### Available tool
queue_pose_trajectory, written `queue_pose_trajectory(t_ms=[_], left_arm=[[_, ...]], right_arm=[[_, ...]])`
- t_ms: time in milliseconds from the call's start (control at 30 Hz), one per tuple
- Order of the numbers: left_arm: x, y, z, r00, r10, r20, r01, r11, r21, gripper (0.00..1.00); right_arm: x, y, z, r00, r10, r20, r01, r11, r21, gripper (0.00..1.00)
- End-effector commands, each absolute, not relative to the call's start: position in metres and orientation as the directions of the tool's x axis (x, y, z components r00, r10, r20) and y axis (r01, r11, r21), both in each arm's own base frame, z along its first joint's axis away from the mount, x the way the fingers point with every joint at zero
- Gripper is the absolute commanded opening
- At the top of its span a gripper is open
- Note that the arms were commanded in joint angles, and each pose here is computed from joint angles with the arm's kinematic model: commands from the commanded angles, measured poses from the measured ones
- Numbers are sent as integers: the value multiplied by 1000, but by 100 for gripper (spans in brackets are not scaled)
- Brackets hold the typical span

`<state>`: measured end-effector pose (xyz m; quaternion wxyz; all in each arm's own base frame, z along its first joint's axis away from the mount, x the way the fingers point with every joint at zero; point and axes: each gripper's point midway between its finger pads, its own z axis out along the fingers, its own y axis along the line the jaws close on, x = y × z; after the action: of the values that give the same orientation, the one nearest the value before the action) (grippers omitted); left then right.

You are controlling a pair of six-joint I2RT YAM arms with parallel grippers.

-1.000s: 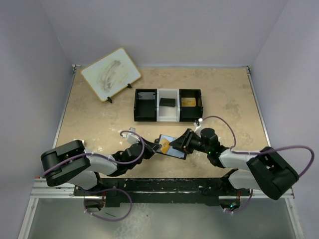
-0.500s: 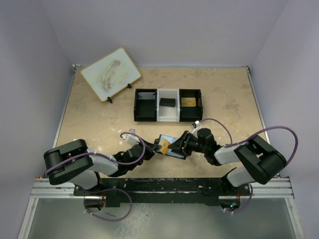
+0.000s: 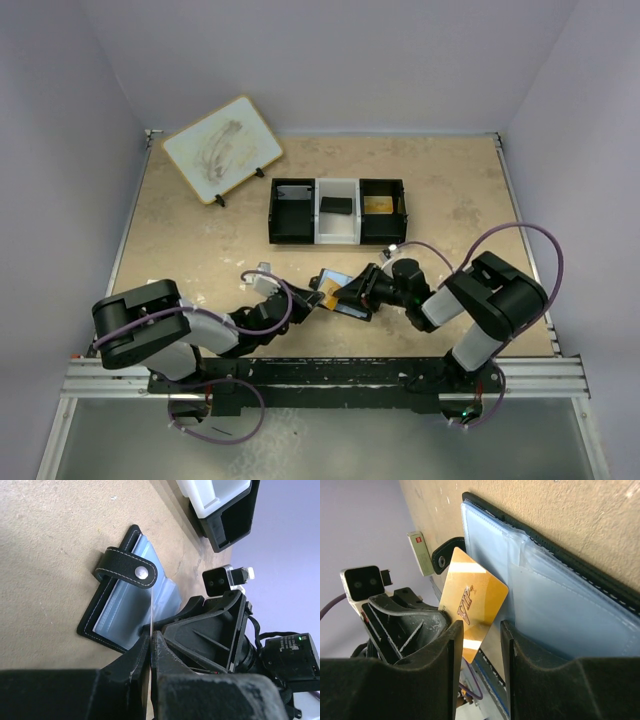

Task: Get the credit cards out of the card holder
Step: Remove the credit card from the card holder.

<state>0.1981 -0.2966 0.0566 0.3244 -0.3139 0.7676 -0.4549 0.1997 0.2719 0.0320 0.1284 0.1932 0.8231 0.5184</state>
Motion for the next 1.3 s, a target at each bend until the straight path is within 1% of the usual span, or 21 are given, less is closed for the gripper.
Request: queue_pose_trajectory(t_ms=[0, 167, 300, 367, 433, 533, 600, 633, 700, 800, 900, 967, 1067, 1200, 1267], left_arm=[[202, -293, 66, -551, -819, -159, -195, 311, -930, 0], [197, -302, 63, -584, -800, -140, -196, 306, -931, 0], [194, -311, 60, -610, -782, -124, -190, 297, -936, 0], [192, -313, 60, -608, -788, -91, -205, 267, -942, 0], [191, -315, 57, -615, -784, -84, -208, 264, -942, 0], [190, -317, 56, -618, -782, -80, -207, 260, -943, 0], [189, -317, 57, -618, -782, -83, -199, 258, -945, 0], [190, -316, 58, -615, -784, -85, -197, 258, -946, 0], [190, -311, 59, -604, -791, -94, -192, 260, -946, 1], [190, -306, 62, -598, -794, -113, -185, 273, -944, 17], [190, -300, 63, -597, -783, -172, -162, 329, -930, 33], [190, -295, 63, -591, -780, -206, -156, 362, -919, 39], [190, -286, 67, -583, -771, -255, -142, 406, -903, 44], [191, -277, 79, -570, -753, -327, -105, 462, -881, 49], [193, -275, 94, -563, -736, -376, -74, 498, -864, 50]], right_arm=[[205, 281, 47, -896, 444, -26, 137, 331, 934, 38], [202, 285, 46, -908, 419, 1, 143, 307, 941, 36], [205, 288, 48, -909, 418, -8, 124, 288, 950, 33], [205, 287, 49, -906, 424, -10, 126, 290, 949, 29], [207, 286, 49, -903, 430, -22, 121, 301, 946, 25], [209, 285, 49, -901, 432, -45, 110, 328, 938, 15], [211, 283, 49, -899, 432, -65, 99, 348, 932, 5], [211, 282, 49, -898, 434, -76, 95, 360, 928, 2], [214, 280, 50, -892, 440, -101, 87, 386, 919, 0], [217, 277, 55, -887, 438, -147, 56, 419, 906, 0], [220, 273, 62, -878, 440, -190, 31, 448, 893, 0], [224, 269, 71, -861, 450, -236, -1, 462, 887, 0], [233, 258, 85, -827, 452, -334, -52, 530, 846, 0], [251, 232, 112, -741, 455, -493, -87, 663, 744, 0], [265, 207, 126, -667, 440, -601, -79, 761, 644, 0]])
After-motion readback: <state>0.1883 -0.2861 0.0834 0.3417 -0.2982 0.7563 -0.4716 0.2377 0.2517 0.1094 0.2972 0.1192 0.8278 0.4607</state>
